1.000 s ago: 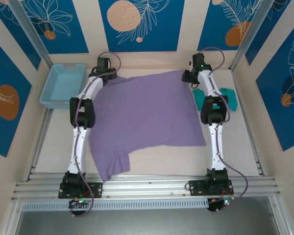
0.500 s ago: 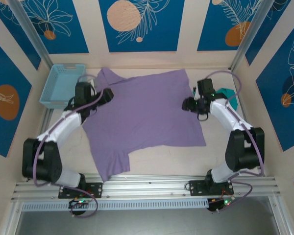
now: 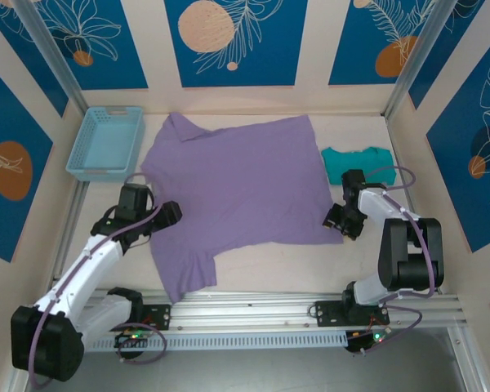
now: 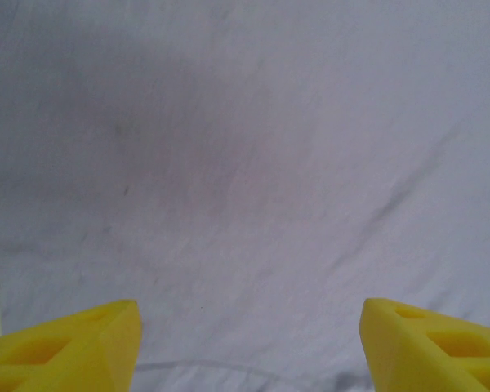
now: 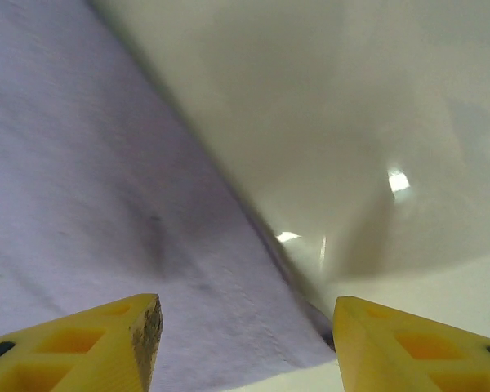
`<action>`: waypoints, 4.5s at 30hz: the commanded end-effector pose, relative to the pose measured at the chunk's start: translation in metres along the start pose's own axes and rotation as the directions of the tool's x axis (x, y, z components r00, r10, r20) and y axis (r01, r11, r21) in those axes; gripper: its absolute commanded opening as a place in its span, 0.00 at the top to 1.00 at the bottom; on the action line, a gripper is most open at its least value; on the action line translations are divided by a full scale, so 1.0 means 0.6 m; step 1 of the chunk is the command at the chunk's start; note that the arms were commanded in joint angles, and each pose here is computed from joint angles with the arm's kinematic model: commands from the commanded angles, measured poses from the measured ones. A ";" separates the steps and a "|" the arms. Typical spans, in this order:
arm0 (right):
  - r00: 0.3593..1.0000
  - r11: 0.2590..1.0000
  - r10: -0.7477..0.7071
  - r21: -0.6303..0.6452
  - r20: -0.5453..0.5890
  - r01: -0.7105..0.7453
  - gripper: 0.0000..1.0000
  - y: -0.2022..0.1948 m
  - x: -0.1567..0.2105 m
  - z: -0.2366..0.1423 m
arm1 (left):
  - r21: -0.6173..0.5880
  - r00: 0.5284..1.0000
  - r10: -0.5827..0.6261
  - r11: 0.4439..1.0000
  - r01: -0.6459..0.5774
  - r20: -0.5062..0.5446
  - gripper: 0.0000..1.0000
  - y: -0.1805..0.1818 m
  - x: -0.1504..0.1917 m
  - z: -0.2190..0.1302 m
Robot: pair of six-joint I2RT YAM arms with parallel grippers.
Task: Fold the inside-out t-shirt
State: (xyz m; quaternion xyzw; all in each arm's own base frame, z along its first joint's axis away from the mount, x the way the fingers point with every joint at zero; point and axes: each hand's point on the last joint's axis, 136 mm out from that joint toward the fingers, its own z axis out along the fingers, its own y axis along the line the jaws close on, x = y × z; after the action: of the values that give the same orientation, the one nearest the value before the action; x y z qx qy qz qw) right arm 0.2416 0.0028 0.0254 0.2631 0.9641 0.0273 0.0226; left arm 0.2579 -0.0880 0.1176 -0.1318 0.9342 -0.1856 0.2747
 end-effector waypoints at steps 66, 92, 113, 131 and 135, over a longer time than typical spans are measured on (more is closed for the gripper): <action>0.993 0.941 0.014 -0.337 0.116 0.026 0.96 0.057 -0.004 -0.077 | -0.200 0.948 -0.169 0.973 0.116 -0.270 1.00 0.055 0.159 -0.060; 0.984 0.932 -0.004 -0.357 0.178 0.069 0.95 0.126 -0.141 -0.111 | 0.022 0.983 -0.180 0.984 0.179 0.024 1.00 0.005 -0.158 -0.023; 0.959 0.935 -0.078 -0.314 0.271 0.165 0.60 0.225 -0.298 -0.077 | -0.106 0.951 -0.239 0.959 0.263 0.195 0.57 0.068 -0.346 0.144; 0.944 0.945 -0.320 -0.048 0.080 0.324 0.56 0.191 -0.187 0.035 | -0.047 0.988 -0.154 0.987 0.154 0.005 0.43 0.050 -0.125 0.178; 0.937 0.938 -0.347 0.024 0.023 0.347 0.57 0.163 -0.167 0.044 | -0.060 0.987 -0.152 0.987 0.149 -0.053 0.43 0.063 -0.096 0.199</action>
State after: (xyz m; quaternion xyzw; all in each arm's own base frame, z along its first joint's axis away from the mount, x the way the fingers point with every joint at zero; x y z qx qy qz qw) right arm 0.4067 0.0471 0.0229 0.1093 0.9879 0.0548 0.0950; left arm 0.3716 -0.0619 0.0458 -0.2228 0.9286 -0.1740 0.2403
